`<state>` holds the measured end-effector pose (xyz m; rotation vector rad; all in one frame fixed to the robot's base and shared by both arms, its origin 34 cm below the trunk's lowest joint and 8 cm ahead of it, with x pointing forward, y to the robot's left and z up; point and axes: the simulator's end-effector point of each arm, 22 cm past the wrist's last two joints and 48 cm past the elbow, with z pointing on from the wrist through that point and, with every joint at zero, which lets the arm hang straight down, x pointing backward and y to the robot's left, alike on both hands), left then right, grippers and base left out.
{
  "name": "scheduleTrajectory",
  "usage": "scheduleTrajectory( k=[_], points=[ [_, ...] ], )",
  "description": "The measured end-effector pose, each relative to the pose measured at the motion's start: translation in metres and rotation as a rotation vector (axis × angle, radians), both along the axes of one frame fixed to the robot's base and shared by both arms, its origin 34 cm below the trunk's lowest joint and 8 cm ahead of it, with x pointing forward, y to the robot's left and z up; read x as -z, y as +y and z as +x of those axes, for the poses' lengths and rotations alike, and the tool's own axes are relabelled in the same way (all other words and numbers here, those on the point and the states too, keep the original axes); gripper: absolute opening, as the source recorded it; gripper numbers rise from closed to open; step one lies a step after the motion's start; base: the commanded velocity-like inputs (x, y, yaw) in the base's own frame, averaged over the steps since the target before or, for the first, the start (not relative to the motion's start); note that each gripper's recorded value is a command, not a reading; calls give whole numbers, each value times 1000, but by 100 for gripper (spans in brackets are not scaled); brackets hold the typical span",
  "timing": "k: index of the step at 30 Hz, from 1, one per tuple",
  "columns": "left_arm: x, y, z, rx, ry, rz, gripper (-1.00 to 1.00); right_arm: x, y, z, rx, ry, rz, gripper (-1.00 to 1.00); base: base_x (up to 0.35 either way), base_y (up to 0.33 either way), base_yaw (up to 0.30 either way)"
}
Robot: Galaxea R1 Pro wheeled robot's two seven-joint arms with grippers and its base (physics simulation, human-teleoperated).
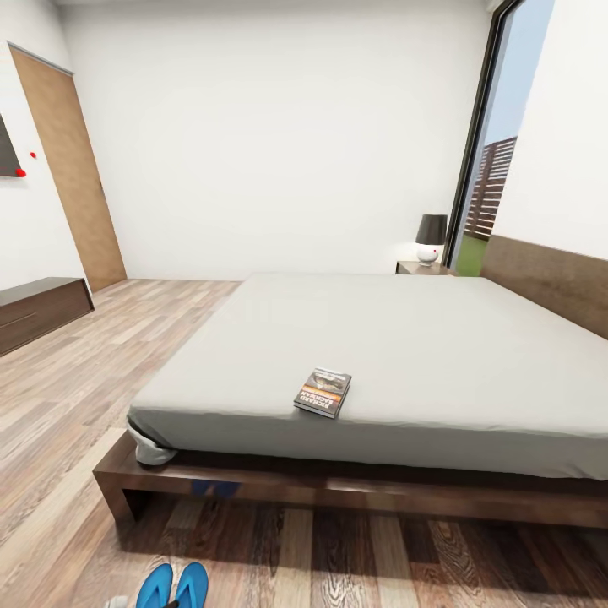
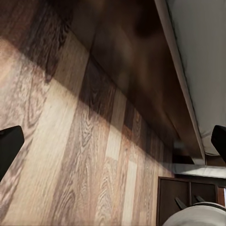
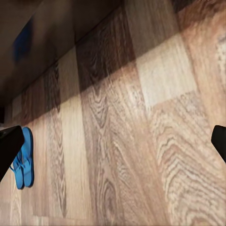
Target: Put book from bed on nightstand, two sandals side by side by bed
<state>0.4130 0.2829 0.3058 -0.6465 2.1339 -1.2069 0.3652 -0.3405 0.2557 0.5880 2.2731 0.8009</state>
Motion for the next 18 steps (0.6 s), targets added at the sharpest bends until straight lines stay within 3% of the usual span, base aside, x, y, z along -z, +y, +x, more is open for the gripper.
scheduleTrajectory(
  k=[18],
  points=[
    [0,2,-1,-1,2,0,100,9,1,-2,18,30,-28,100,0,0,0]
  ],
)
